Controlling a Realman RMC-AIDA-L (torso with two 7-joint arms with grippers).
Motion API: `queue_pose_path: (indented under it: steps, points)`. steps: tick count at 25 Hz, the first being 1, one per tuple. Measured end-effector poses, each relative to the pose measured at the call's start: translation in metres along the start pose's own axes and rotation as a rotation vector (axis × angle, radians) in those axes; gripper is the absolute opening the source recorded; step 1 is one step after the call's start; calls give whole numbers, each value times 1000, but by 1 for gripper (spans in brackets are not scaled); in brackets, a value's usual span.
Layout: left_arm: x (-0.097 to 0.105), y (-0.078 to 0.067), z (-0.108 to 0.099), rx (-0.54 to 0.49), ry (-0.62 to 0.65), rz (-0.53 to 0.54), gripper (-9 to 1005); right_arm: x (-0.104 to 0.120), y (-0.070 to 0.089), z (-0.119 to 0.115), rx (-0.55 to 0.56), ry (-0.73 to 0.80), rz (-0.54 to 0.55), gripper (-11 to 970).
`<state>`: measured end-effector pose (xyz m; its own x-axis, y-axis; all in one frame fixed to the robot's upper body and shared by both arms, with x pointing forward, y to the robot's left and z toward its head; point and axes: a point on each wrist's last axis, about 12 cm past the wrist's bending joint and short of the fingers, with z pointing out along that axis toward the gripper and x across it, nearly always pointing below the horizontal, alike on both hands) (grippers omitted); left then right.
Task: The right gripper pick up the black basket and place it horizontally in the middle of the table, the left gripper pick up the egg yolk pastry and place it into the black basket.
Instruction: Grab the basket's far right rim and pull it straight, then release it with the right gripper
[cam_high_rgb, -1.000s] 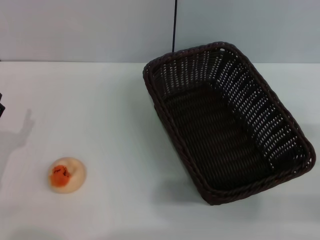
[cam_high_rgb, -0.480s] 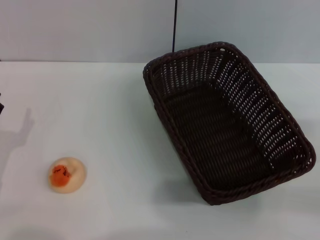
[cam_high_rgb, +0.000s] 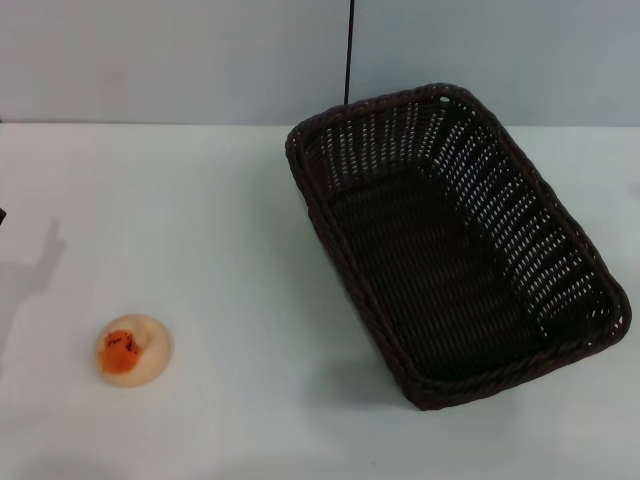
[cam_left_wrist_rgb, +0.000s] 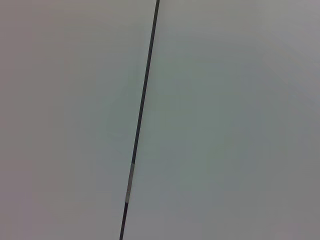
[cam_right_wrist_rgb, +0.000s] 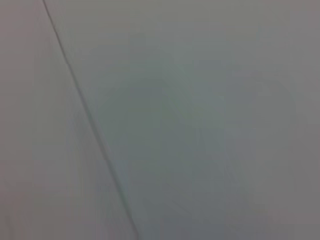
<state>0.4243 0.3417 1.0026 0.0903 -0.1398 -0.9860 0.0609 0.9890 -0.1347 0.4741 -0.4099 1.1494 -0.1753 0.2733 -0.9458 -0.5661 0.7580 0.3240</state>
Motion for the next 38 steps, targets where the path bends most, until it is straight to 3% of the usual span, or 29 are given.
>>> queue_pose_path:
  steps: [7, 10, 11, 12, 16, 21, 26, 38]
  points:
    - [2, -2, 1, 1, 15, -6, 842, -74, 5, 47, 30, 535, 64, 794]
    - [4, -3, 0, 3, 25, -8, 842, -89, 6, 75, 50, 717, 123, 789]
    - [4, -3, 0, 3, 27, -9, 842, -93, 7, 97, 52, 822, 138, 787]
    - [4, -3, -1, 3, 29, -10, 842, -93, 7, 97, 52, 822, 138, 785]
    - [6, -3, -2, -1, 39, -11, 842, -78, 13, 142, 51, 992, 172, 778]
    - [6, -2, -5, -6, 43, -11, 842, -50, 19, 176, 79, 1107, 185, 769]
    - [7, 0, -8, -21, 45, -11, 842, -16, 30, 205, 118, 1163, 119, 759]
    - [6, 2, -9, -28, 45, -6, 843, 13, 31, 218, 128, 1099, 141, 737]
